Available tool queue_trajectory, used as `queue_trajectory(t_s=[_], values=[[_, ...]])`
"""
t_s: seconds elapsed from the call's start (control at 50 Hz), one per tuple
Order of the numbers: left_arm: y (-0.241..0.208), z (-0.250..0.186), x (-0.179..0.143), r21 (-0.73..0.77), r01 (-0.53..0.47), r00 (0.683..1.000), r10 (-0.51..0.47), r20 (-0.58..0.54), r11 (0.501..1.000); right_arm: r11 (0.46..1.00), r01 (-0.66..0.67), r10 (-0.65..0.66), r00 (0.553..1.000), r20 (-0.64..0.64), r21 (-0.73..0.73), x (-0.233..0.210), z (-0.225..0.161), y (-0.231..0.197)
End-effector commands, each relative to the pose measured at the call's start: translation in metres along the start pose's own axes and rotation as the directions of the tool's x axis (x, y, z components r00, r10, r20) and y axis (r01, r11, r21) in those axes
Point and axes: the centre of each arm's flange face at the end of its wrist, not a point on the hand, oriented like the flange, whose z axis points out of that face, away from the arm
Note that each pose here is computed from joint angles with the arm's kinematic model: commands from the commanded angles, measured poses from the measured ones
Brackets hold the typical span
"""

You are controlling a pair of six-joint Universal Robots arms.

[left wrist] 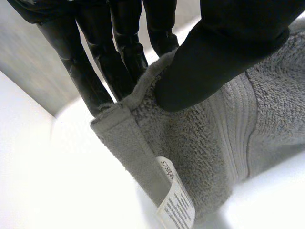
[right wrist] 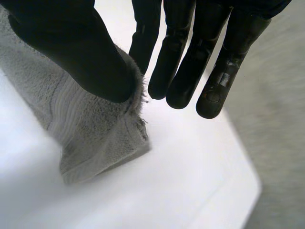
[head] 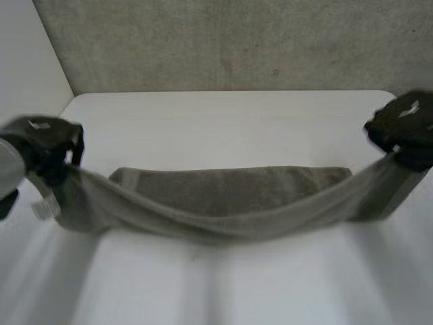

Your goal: Fold the towel.

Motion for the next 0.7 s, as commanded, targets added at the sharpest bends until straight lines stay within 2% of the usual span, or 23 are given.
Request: queue_trajectory(t_s=[0.02,0.14,0.18,0.24,0.28,0.3,0.32,0.34,0.36,0.38,0.4,0.42,0.44,0.46,0.48,0.52,0.56,0.58,0.6,0.62,0.66,0.68,0.7], values=[[0.036,0.055,0.016,-0.174,-0.061,0.996,0.05,-0.07,0.983,0.981,0.077,-0.058,0.992,0.109,-0.177,-0.03,0.066,0.028],[0.027,0.101,0.013,-0.157,-0.11,0.994,0.107,-0.029,0.981,0.988,0.106,-0.102,0.994,0.042,-0.108,-0.028,0.102,0.02],[0.015,0.113,0.009,-0.119,-0.106,0.994,0.107,0.006,0.987,0.994,0.111,-0.112,0.988,-0.108,-0.015,-0.008,0.119,0.0],[-0.017,0.13,0.004,-0.002,-0.103,0.993,0.102,0.066,0.995,0.993,0.111,-0.099,0.973,-0.207,0.047,0.006,0.124,-0.015],[-0.07,0.137,-0.013,0.216,-0.087,0.986,0.052,0.16,0.972,0.971,0.13,-0.03,0.899,-0.438,0.199,0.049,0.122,-0.049],[-0.07,0.137,-0.013,0.218,-0.087,0.986,0.052,0.161,0.972,0.971,0.13,-0.03,0.898,-0.439,0.2,0.049,0.122,-0.05],[-0.098,0.137,-0.02,0.347,-0.082,0.979,0.01,0.204,0.934,0.945,0.151,0.03,0.842,-0.538,0.289,0.069,0.116,-0.068],[-0.098,0.137,-0.02,0.348,-0.082,0.979,0.009,0.205,0.934,0.905,0.183,0.104,0.779,-0.619,0.383,0.086,0.104,-0.088],[-0.127,0.131,-0.027,0.486,-0.071,0.969,-0.055,0.24,0.871,0.905,0.184,0.105,0.778,-0.619,0.384,0.086,0.104,-0.088],[-0.154,0.122,-0.031,0.619,-0.046,0.959,-0.14,0.248,0.784,0.859,0.22,0.178,0.716,-0.674,0.462,0.1,0.087,-0.104],[-0.154,0.122,-0.031,0.62,-0.046,0.958,-0.141,0.248,0.783,0.815,0.252,0.24,0.673,-0.7,0.522,0.109,0.072,-0.115],[-0.172,0.114,-0.034,0.712,-0.003,0.948,-0.225,0.226,0.702,0.815,0.252,0.241,0.672,-0.7,0.522,0.109,0.071,-0.116],[-0.181,0.109,-0.038,0.769,0.037,0.935,-0.294,0.199,0.639,0.782,0.285,0.272,0.644,-0.715,0.554,0.112,0.062,-0.121],[-0.181,0.109,-0.038,0.769,0.037,0.935,-0.295,0.199,0.638,0.782,0.285,0.272,0.644,-0.715,0.554,0.112,0.061,-0.121],[-0.188,0.105,-0.042,0.807,0.072,0.923,-0.347,0.17,0.587,0.766,0.302,0.289,0.628,-0.723,0.568,0.112,0.055,-0.122],[-0.19,0.1,-0.044,0.819,0.102,0.915,-0.376,0.145,0.564,0.766,0.301,0.286,0.631,-0.721,0.568,0.109,0.053,-0.12],[-0.188,0.096,-0.044,0.811,0.124,0.913,-0.386,0.133,0.572,0.789,0.268,0.257,0.674,-0.692,0.553,0.098,0.061,-0.112],[-0.18,0.099,-0.043,0.785,0.138,0.914,-0.382,0.134,0.604,0.789,0.267,0.257,0.674,-0.692,0.553,0.098,0.061,-0.112],[-0.166,0.107,-0.038,0.744,0.151,0.919,-0.369,0.136,0.651,0.805,0.241,0.239,0.704,-0.669,0.541,0.091,0.067,-0.106],[-0.166,0.107,-0.038,0.744,0.151,0.919,-0.369,0.136,0.651,0.806,0.241,0.238,0.704,-0.669,0.541,0.091,0.067,-0.105],[-0.135,0.124,-0.026,0.652,0.168,0.933,-0.334,0.138,0.74,0.842,0.187,0.189,0.777,-0.6,0.506,0.074,0.081,-0.089],[-0.135,0.124,-0.026,0.651,0.168,0.933,-0.333,0.138,0.74,0.842,0.186,0.188,0.778,-0.6,0.506,0.074,0.081,-0.088],[-0.119,0.13,-0.021,0.607,0.174,0.937,-0.32,0.139,0.775,0.855,0.164,0.163,0.815,-0.555,0.492,0.063,0.091,-0.079]])
